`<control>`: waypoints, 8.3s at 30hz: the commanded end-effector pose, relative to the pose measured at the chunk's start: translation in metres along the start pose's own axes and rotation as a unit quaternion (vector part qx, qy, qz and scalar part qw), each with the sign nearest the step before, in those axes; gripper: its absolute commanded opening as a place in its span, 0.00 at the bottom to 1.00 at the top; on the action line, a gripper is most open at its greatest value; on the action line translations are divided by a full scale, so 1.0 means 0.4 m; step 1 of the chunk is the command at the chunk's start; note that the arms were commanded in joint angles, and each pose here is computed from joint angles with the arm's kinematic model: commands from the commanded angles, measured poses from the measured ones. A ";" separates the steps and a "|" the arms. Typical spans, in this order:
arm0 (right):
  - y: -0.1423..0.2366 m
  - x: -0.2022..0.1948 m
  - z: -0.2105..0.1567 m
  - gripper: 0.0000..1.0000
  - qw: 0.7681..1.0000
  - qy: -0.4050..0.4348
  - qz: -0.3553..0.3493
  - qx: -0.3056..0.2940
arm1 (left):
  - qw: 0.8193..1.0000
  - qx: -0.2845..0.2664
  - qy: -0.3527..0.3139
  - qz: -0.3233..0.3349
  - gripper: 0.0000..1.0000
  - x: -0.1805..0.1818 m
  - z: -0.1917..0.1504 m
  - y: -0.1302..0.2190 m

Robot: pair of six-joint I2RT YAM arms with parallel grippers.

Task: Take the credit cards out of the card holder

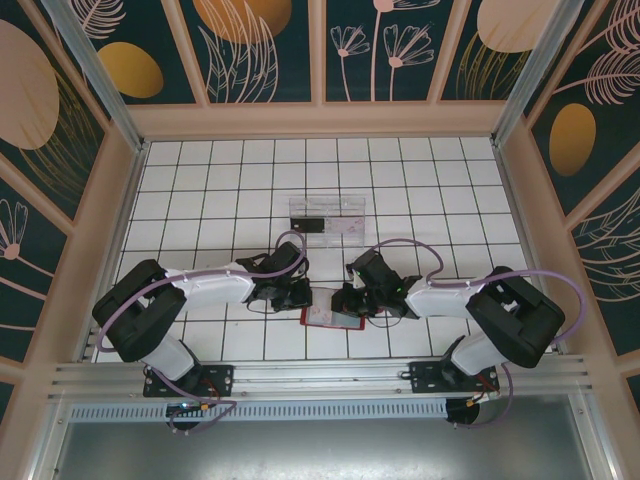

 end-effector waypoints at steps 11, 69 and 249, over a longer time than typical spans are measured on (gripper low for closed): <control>0.019 0.046 0.007 0.14 0.998 0.022 0.057 -0.016 | 1.000 0.022 0.006 0.013 0.11 0.020 -0.027 -0.024; 0.075 0.049 0.009 0.16 0.989 0.011 0.138 -0.042 | 0.999 0.031 0.000 0.032 0.11 0.022 -0.037 -0.035; 0.250 0.249 0.532 0.17 0.822 0.481 -0.284 -0.114 | 0.992 -0.130 0.002 -0.007 0.16 0.014 0.081 0.101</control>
Point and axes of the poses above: each hand's point on the last joint's axis, 136 mm out from that joint toward the fingers, its own y axis back along the fingers, its own x axis along the line the jaws close on, z = x × y, the point moved 4 cm from there along y, back along the fingers, and after that the axes turned 3 degrees about y, right-handed, at the moved point
